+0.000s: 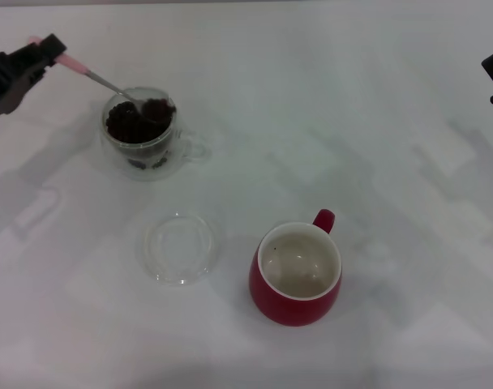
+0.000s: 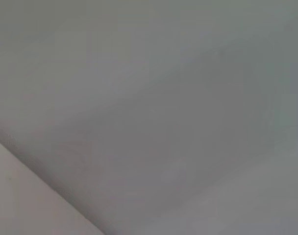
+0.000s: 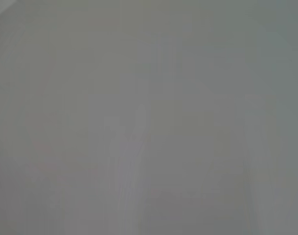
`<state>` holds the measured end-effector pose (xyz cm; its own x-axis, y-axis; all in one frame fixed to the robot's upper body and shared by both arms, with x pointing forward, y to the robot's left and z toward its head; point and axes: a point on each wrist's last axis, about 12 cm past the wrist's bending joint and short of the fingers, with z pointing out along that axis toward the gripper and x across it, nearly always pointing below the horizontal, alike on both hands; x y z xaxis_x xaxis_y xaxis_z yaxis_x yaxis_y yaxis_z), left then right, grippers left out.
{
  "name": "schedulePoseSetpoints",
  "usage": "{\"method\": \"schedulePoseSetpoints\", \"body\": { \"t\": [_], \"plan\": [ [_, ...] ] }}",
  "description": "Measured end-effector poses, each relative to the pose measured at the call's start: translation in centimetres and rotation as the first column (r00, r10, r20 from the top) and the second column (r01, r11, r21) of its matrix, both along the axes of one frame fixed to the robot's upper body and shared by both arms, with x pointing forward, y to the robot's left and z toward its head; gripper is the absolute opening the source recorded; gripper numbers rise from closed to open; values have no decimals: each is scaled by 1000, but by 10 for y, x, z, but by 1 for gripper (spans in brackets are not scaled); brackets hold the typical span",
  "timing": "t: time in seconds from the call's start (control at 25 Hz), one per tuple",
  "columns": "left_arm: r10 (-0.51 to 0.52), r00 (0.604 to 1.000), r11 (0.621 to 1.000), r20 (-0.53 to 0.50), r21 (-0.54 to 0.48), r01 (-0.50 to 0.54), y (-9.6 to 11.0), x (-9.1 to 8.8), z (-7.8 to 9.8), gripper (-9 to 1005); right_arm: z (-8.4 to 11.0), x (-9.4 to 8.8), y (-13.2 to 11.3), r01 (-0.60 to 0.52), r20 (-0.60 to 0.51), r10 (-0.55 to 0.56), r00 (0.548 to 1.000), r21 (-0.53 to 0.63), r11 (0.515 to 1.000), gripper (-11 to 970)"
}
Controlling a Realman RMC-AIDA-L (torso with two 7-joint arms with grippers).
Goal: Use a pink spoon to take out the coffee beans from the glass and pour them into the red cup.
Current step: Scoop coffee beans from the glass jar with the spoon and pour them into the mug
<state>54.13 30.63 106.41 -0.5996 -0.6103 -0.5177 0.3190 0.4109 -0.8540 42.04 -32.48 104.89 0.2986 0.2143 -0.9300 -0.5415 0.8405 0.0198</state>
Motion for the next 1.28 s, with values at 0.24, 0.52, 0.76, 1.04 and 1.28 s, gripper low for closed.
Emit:
{"method": "schedulePoseSetpoints", "body": {
  "t": [0.24, 0.52, 0.76, 1.04, 1.28],
  "plan": [
    [-135, 991, 991, 6, 16, 134, -24, 6, 5, 133, 0, 0, 0, 5, 4, -5, 1000, -5, 1000, 769],
    [-291, 957, 956, 9, 38, 291, -54, 13, 13, 134, 1, 1, -1, 14, 9, -14, 1000, 1, 1000, 769],
    [-398, 917, 916, 20, 65, 396, -73, 16, 19, 134, 2, 1, -1, 17, 13, -17, 1000, 3, 1000, 769],
    [-495, 868, 867, 34, 93, 490, -87, 13, 23, 134, 0, -1, -2, 22, 5, -22, 1000, 4, 1000, 769],
    [-543, 839, 836, 25, 110, 538, -96, 11, 22, 133, 0, -2, -2, 25, 2, -25, 1000, 4, 1000, 769]
  ]
}}
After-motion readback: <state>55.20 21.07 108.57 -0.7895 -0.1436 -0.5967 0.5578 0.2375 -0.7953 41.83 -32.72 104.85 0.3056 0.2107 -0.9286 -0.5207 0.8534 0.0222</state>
